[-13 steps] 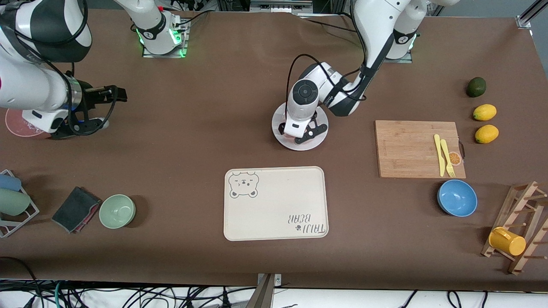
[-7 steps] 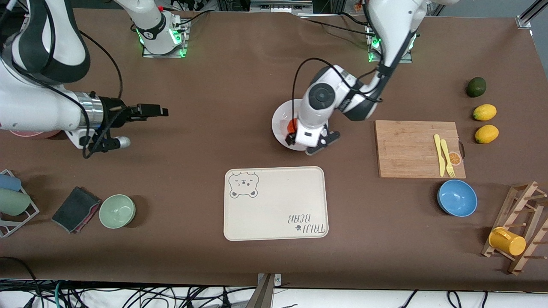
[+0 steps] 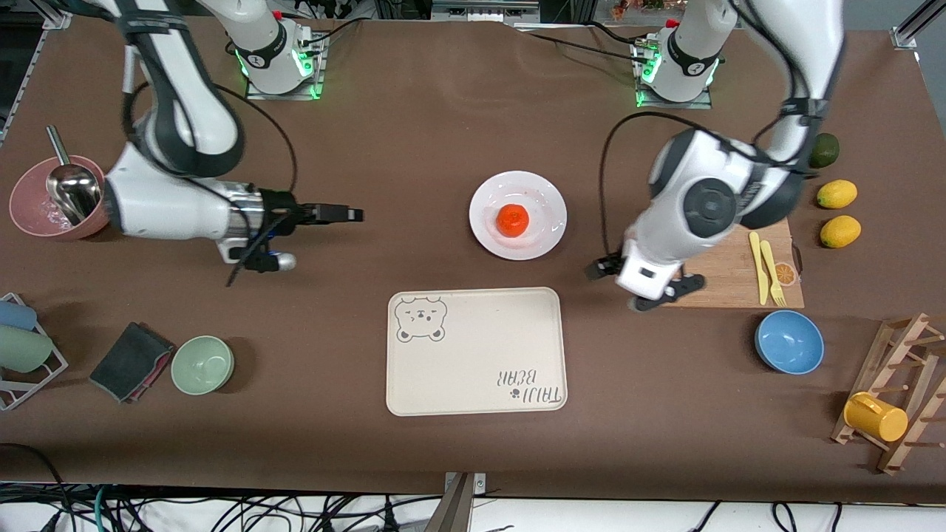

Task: Place orange and plate with both arms
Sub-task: 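Withdraw the left gripper while the right gripper grasps the plate rim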

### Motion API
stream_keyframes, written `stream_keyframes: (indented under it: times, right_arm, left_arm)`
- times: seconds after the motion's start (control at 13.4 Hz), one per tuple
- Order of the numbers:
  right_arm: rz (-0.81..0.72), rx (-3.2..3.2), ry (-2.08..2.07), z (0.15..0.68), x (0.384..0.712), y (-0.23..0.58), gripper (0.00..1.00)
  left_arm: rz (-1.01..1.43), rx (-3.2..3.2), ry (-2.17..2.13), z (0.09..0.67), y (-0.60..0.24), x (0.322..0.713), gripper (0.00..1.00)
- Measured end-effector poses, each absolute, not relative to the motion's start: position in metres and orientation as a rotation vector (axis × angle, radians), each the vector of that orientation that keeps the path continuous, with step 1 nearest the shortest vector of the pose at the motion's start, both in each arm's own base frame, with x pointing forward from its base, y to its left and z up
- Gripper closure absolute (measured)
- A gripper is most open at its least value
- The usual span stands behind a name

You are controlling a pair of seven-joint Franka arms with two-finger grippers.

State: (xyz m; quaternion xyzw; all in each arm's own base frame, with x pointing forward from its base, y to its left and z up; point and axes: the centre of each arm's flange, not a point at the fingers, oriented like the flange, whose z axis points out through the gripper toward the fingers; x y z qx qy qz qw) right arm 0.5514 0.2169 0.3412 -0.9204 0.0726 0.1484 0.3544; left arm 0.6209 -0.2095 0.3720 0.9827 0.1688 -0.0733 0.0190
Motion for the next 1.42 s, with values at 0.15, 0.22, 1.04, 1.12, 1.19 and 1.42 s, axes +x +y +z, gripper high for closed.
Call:
stream_keyframes:
  times: [0.15,0.22,1.04,1.12,1.19,1.42]
  right_arm:
    - [0.300,-2.350,0.215,0.315,0.527,0.251,0.00]
    - [0.271,-2.319,0.222,0.301,0.515,0.261,0.00]
    - [0.002,-2.021,0.226,0.142,0.434,0.358,0.00]
    - [0.003,-2.026,0.223,0.141,0.433,0.363,0.00]
    - [0.003,-2.036,0.222,0.138,0.432,0.366,0.00]
    - [-0.001,-2.055,0.197,0.124,0.428,0.374,0.01]
  left_arm:
    - [-0.239,3.057,0.432,0.402,-0.168,0.639,0.00]
    - [-0.237,3.054,0.412,0.414,-0.145,0.646,0.00]
    - [-0.112,3.082,0.222,0.514,0.018,0.627,0.00]
    - [-0.092,3.085,0.226,0.528,0.019,0.618,0.00]
    - [-0.064,3.087,0.248,0.541,0.027,0.611,0.00]
    - [0.019,3.087,0.305,0.576,0.057,0.596,0.00]
